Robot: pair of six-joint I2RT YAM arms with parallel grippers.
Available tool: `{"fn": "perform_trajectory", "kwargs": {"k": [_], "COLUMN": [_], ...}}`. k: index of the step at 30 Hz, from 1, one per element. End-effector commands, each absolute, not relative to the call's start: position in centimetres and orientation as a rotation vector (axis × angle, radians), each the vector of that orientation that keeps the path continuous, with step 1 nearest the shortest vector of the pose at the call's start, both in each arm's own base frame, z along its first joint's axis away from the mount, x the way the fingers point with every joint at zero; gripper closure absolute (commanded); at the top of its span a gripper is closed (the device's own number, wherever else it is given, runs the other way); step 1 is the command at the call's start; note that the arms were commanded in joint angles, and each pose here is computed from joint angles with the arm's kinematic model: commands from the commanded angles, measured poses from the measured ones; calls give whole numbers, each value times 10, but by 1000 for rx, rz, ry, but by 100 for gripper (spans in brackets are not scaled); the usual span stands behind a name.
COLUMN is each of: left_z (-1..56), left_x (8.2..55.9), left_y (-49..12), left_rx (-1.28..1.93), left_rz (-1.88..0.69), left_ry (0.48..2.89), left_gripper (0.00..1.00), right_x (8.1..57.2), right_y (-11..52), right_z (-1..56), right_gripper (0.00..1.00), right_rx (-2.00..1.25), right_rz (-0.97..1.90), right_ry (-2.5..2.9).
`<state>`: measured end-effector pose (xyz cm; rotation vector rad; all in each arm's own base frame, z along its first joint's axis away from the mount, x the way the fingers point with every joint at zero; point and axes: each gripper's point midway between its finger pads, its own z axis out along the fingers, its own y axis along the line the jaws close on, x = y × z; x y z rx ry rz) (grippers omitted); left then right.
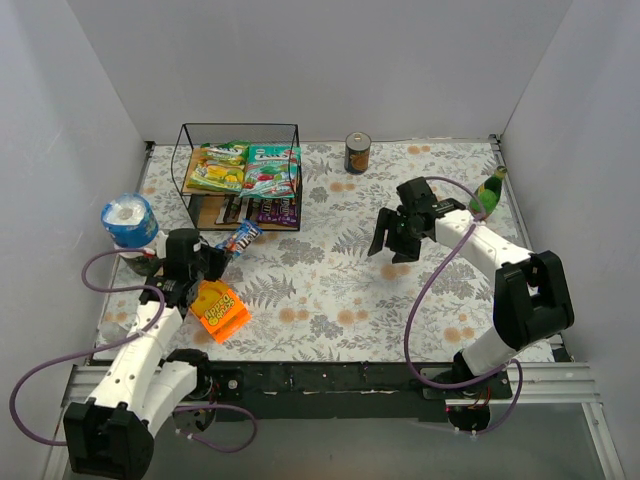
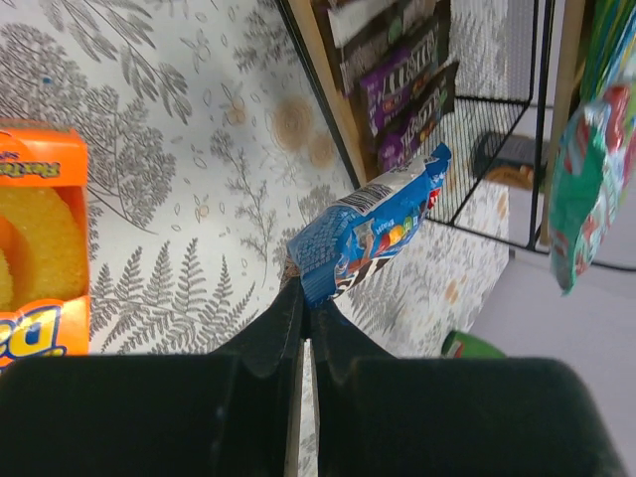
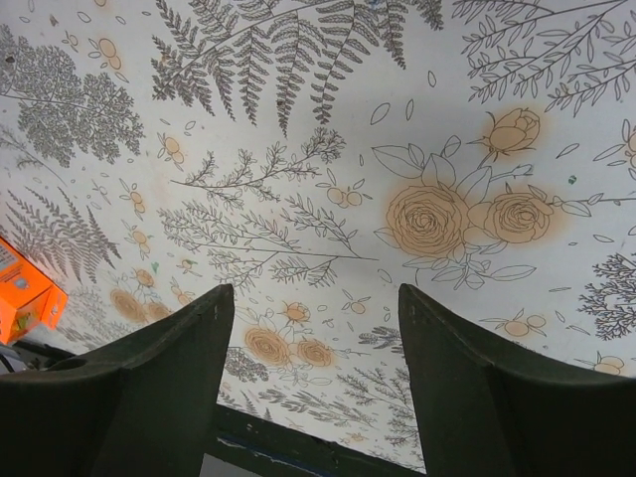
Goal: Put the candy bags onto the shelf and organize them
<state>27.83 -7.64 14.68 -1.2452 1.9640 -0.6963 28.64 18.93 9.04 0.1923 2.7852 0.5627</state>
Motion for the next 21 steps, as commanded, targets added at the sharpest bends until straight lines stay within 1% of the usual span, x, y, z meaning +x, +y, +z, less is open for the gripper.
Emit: {"fn": "perform_trajectory", "kwargs": {"k": [1,6,10,21], "left_z": [162,162,177,169], "left_x": [290,307,324,349], "left_y": [-52,-30,-22,-4], "left_rx": [-1356,-1486,-1522,-1623], "left_rz": [-656,-673,-824,-856], "left_ry": [1835,1715,1558,1464], "left_gripper": [100,100,100,100], "right_x": [285,275,271,269], "right_y": [191,192,193,194], "right_z": [93,85,86,86], "right_gripper": [25,25,25,25], "right_rx": [169,163,151,126], "right_rz": [614,652,674,715], "right_ry": [2763,2781,2774,2762]}}
